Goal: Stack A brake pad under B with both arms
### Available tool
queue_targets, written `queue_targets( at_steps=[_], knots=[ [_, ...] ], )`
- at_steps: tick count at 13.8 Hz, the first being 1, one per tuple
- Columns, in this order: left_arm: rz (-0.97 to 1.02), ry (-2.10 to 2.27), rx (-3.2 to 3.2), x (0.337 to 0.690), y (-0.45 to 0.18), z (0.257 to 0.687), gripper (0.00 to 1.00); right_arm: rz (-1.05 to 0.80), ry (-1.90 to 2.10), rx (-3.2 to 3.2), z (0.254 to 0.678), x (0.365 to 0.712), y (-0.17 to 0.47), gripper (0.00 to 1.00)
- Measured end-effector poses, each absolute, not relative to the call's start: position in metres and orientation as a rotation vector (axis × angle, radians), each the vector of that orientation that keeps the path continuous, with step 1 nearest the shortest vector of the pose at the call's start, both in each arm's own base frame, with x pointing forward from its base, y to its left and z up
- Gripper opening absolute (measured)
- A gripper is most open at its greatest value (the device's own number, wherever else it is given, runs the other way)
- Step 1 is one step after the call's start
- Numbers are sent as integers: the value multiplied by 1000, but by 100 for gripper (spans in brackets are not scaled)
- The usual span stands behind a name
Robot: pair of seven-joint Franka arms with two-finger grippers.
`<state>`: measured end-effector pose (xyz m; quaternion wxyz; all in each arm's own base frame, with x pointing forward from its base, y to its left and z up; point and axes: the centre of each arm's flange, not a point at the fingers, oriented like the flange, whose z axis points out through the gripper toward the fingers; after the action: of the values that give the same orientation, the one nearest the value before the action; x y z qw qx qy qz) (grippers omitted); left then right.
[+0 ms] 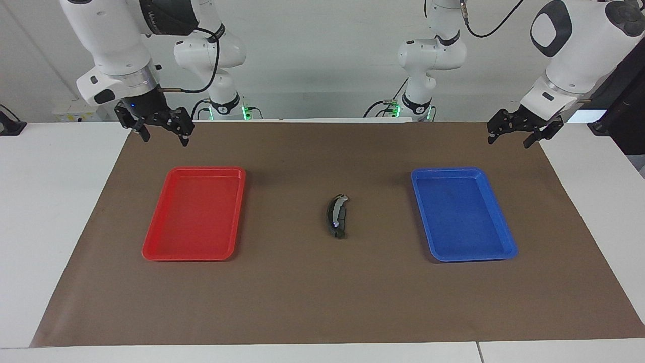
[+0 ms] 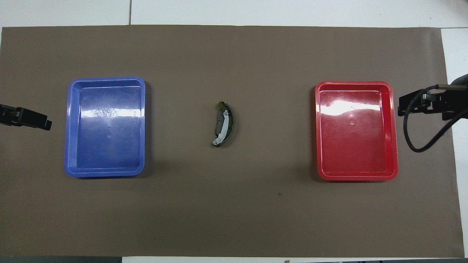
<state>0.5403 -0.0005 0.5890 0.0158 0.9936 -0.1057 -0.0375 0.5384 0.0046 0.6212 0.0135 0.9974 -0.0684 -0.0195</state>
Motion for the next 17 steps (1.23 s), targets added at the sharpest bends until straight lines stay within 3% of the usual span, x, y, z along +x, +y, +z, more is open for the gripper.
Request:
queue_targets(
  at_steps=[6, 17],
  knots=[
    [-117, -329, 3090, 540, 0, 589, 100, -147, -254, 3104, 616, 530, -21, 100],
    [-117, -329, 3090, 540, 0, 589, 100, -121, -149, 3107, 622, 529, -15, 100]
  ],
)
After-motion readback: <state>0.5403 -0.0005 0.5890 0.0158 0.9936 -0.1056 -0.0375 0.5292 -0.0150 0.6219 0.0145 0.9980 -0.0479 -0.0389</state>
